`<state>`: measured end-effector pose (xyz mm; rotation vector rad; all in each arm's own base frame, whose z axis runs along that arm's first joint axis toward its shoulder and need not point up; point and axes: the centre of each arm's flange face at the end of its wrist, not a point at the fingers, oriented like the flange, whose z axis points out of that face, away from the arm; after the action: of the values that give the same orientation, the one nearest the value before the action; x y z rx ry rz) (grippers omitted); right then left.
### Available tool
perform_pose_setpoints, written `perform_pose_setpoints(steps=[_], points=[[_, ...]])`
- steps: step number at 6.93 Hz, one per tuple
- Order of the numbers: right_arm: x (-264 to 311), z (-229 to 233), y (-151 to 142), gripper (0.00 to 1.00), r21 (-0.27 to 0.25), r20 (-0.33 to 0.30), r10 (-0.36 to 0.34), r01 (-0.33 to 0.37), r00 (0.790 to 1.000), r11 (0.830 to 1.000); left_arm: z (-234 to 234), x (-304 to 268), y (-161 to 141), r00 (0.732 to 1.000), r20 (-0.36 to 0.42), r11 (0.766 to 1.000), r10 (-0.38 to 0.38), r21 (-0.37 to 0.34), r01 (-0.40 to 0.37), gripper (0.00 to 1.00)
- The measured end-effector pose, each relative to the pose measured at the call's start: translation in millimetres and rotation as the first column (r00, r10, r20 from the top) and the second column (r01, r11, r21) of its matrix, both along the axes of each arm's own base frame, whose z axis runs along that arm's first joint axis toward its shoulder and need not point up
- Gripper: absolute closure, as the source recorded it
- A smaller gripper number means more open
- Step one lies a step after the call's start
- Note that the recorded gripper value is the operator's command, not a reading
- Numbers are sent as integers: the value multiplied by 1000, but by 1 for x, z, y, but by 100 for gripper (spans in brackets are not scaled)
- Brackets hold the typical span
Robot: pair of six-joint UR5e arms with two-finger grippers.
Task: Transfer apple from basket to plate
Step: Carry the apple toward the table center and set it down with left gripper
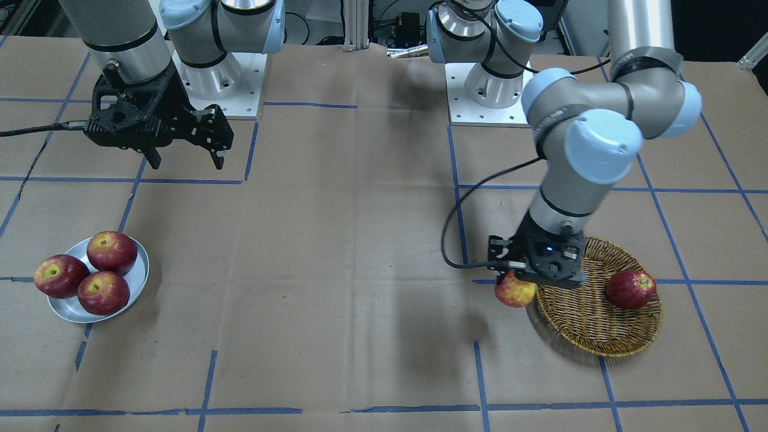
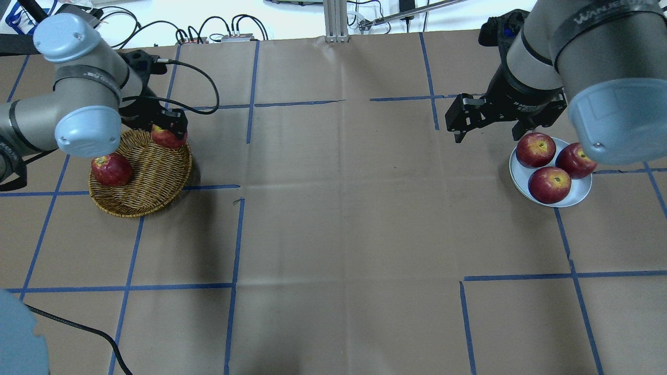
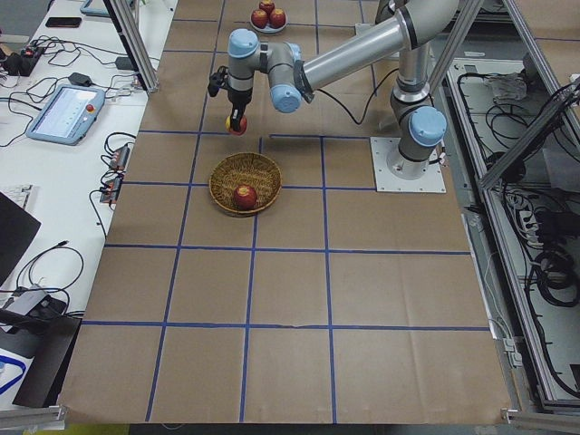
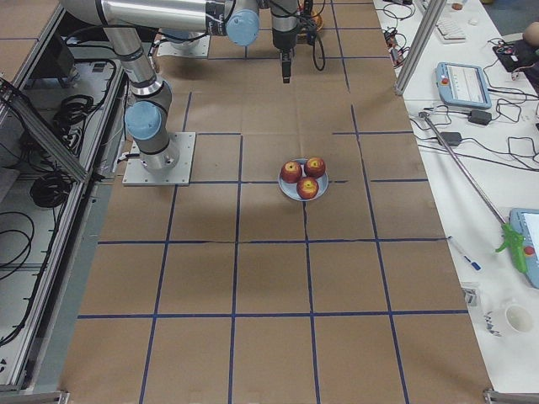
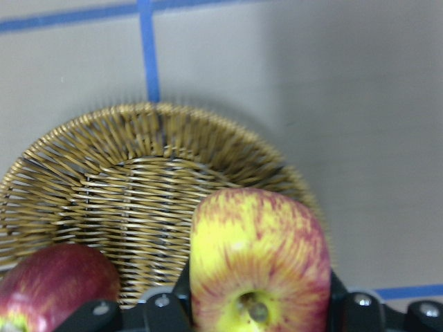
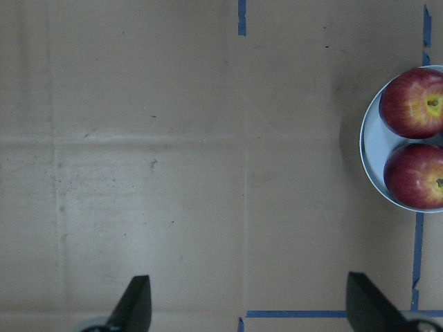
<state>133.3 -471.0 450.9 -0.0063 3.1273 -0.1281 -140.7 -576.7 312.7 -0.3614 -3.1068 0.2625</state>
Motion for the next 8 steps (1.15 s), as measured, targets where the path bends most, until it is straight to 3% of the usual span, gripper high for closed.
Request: perform_pose_setpoints(steps=[3, 6, 7, 8], points=[[0, -1, 0, 0, 1, 0, 1, -1, 1000, 1000, -52, -171, 42, 993, -55, 994, 101, 39, -99, 72], [0, -1, 0, 0, 1, 1, 2, -2, 1000, 1000, -103, -213, 48, 986, -72, 988, 151, 44, -148, 66], [0, -1, 0, 0, 1, 1, 2, -2, 1000, 1000, -112, -215, 48, 985, -67, 987, 157, 54, -153, 54], [0, -1, 0, 0, 1, 1, 2, -2, 1000, 1000, -118, -215, 49, 985, -63, 986, 159, 62, -156, 32]])
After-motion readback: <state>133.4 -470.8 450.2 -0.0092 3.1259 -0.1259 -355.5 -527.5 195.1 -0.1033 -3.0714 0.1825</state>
